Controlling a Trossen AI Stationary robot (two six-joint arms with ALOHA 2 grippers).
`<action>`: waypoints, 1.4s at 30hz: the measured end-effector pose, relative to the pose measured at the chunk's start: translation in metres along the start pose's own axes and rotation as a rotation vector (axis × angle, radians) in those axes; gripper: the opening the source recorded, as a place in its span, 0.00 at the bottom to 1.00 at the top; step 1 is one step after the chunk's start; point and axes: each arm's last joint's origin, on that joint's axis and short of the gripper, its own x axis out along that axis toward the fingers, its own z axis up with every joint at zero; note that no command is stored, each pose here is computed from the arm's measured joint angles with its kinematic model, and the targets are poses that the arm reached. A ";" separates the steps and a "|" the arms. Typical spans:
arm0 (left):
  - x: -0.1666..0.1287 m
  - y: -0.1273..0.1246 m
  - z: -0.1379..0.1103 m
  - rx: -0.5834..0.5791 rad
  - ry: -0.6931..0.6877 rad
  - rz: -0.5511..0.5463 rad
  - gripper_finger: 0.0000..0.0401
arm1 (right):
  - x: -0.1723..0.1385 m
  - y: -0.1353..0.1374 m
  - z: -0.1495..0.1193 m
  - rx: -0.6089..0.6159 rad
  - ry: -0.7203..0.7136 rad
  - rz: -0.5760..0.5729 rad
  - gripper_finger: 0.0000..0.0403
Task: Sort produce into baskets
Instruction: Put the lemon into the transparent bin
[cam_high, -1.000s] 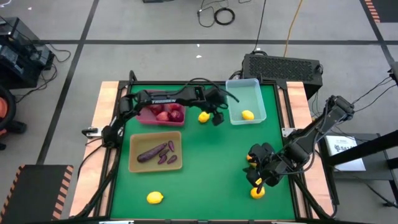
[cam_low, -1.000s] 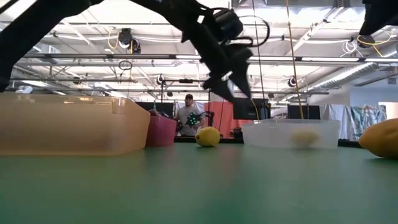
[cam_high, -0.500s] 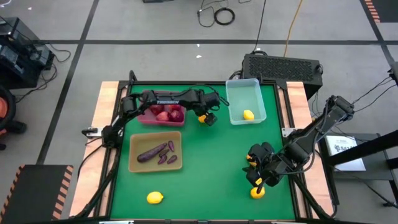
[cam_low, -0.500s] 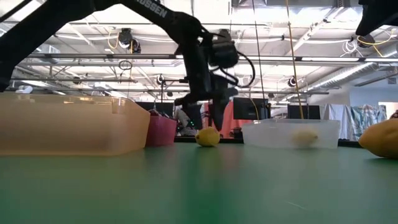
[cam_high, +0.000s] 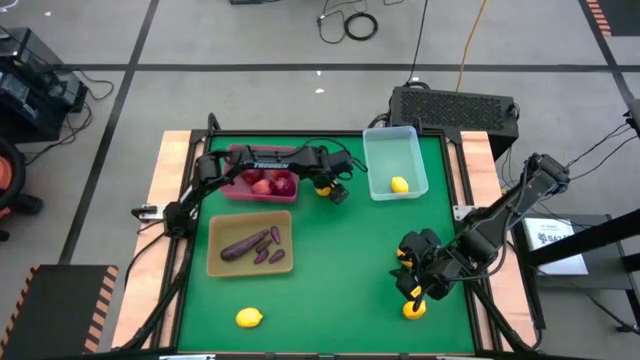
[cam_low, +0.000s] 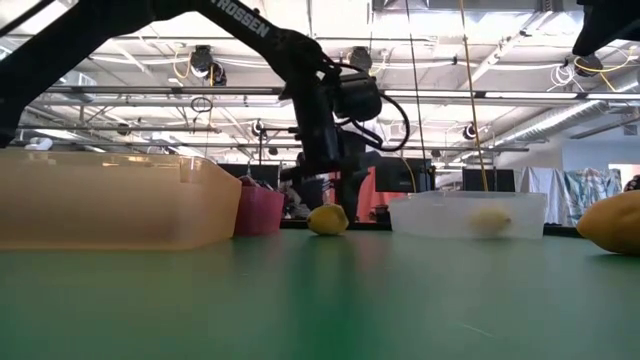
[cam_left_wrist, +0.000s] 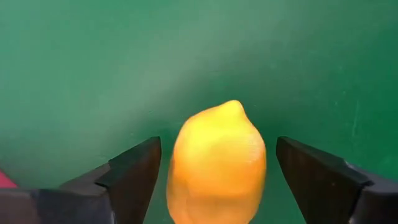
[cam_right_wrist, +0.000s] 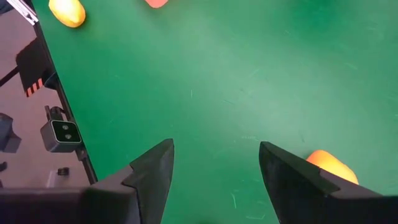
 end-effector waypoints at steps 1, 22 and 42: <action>0.000 0.000 0.000 0.001 0.001 -0.002 0.79 | 0.000 0.000 0.000 0.000 0.000 0.000 0.56; -0.005 -0.013 0.017 -0.018 -0.122 -0.213 0.49 | 0.000 0.001 0.000 0.030 0.004 0.009 0.56; -0.017 -0.048 0.061 -0.109 -0.736 -0.445 0.49 | -0.006 0.005 -0.014 0.153 0.031 0.033 0.56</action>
